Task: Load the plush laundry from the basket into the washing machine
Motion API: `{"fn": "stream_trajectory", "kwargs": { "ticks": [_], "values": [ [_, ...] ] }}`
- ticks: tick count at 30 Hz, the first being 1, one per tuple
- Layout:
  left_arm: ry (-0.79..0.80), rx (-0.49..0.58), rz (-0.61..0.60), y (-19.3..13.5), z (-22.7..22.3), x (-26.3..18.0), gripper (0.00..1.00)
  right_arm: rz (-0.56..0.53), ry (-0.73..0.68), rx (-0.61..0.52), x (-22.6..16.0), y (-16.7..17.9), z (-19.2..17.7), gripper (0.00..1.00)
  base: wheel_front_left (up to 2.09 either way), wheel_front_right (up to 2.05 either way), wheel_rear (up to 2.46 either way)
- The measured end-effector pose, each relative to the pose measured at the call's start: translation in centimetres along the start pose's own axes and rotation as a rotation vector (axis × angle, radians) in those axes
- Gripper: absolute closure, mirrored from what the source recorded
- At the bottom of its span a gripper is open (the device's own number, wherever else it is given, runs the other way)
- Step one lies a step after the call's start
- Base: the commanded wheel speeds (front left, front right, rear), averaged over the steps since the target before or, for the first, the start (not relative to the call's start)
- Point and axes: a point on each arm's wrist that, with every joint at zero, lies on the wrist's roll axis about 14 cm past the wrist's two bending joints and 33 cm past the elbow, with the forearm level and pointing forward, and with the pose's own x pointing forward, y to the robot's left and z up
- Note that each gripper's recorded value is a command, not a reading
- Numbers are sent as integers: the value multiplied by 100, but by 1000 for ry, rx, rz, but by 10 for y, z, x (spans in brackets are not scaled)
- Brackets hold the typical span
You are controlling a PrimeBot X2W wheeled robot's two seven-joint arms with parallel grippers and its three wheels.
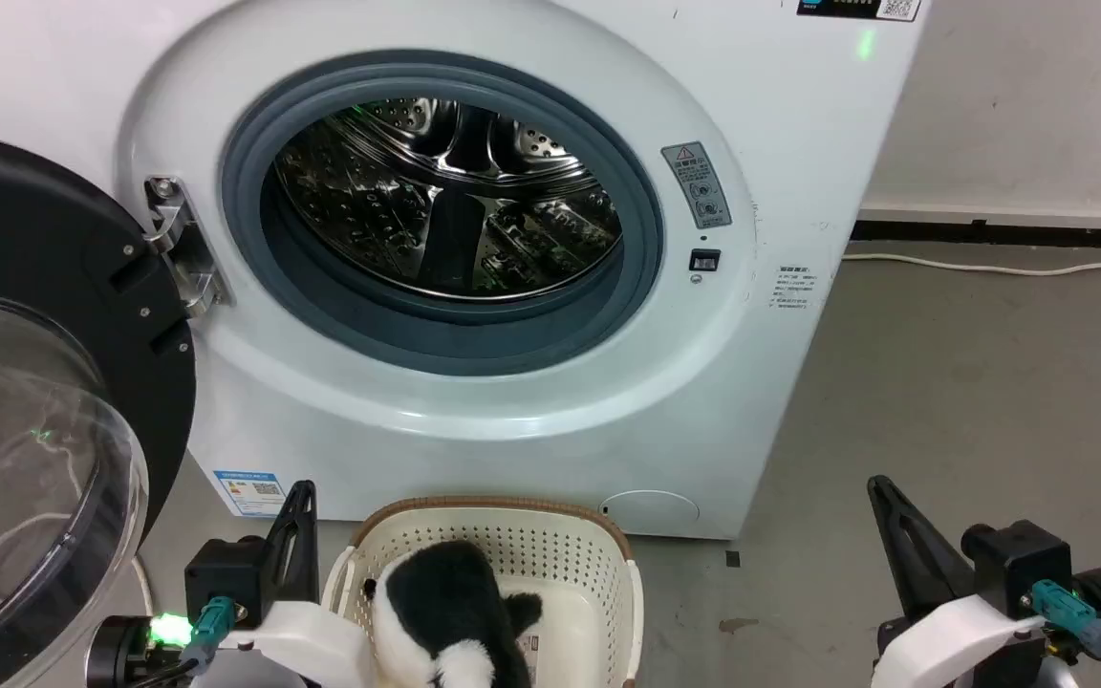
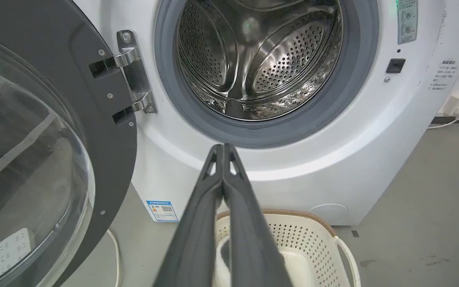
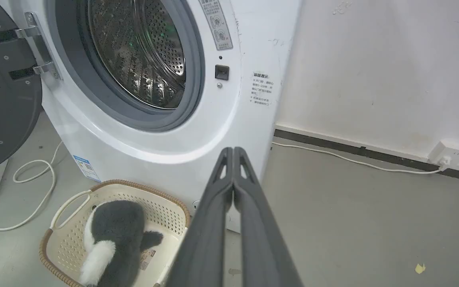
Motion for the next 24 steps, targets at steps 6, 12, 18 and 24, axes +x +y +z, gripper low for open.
{"fn": "stream_trajectory", "kwargs": {
  "ticks": [6,12,18,24],
  "values": [
    [0,0,0,0,0,0,100,0,0,0,0,0,0,100,0,0,0],
    [0,0,0,0,0,0,100,0,0,0,0,0,0,100,0,0,0],
    [0,0,0,0,0,0,100,0,0,0,0,0,0,100,0,0,0],
    [0,0,0,0,0,0,100,0,0,0,0,0,0,100,0,0,0]
  ]
}}
